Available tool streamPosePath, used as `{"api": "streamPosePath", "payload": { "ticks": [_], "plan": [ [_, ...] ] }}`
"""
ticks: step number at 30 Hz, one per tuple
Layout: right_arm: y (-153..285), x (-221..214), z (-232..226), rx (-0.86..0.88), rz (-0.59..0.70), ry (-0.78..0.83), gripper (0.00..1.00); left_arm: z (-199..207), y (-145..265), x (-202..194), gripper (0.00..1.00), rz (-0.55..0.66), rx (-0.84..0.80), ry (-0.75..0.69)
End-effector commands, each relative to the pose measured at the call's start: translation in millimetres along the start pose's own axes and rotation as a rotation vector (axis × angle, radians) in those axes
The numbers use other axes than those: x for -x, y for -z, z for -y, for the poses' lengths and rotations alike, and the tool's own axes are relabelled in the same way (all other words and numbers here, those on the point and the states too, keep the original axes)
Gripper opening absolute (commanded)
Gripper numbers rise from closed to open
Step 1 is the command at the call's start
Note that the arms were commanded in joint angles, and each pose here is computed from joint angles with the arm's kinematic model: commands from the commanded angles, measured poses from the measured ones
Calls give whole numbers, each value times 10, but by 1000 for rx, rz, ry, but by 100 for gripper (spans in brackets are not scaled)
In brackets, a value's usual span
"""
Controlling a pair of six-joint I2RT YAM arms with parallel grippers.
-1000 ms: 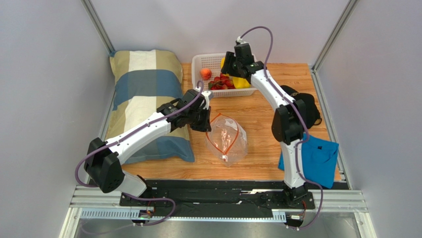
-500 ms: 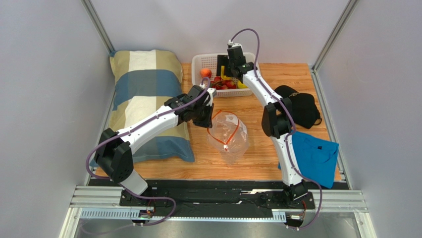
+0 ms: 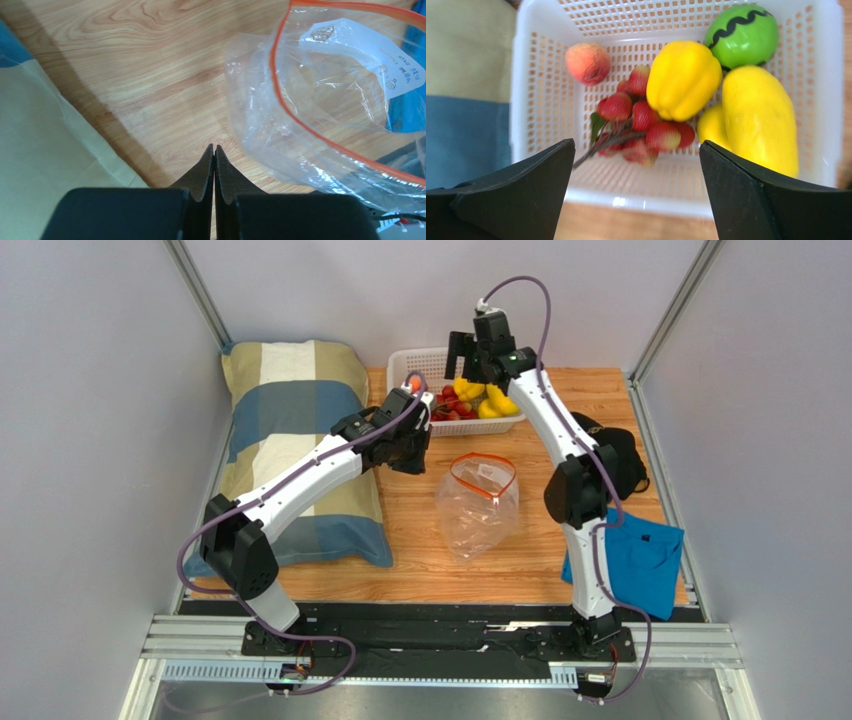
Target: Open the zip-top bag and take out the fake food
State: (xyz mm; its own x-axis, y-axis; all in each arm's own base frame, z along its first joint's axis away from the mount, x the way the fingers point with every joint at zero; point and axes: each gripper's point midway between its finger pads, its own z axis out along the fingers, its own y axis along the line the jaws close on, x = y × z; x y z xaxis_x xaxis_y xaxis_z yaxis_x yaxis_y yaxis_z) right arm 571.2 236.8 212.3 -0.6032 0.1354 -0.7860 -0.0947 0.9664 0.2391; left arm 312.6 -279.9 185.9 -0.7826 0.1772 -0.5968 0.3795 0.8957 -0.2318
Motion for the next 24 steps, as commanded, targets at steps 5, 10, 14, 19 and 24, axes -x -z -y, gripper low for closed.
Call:
{"api": "streamPosePath", "payload": {
  "ticks": [5, 10, 14, 19, 24],
  "plan": [
    [1558, -140, 232, -52, -94, -45, 100, 328, 341, 312, 2, 76, -83, -34],
    [2219, -717, 521, -106, -251, -16, 100, 890, 204, 79, 11, -10, -307, -43],
    [2902, -755, 610, -73, -153, -56, 100, 1054, -189, -235, 8, -140, -324, -19],
    [3292, -866, 706, -83, -103, -148, 100, 1459, -702, -165, 8, -169, -446, -16],
    [3475, -1216, 797, -94, -166, -196, 100, 1717, -1020, -175, 8, -198, -505, -20]
  ]
}}
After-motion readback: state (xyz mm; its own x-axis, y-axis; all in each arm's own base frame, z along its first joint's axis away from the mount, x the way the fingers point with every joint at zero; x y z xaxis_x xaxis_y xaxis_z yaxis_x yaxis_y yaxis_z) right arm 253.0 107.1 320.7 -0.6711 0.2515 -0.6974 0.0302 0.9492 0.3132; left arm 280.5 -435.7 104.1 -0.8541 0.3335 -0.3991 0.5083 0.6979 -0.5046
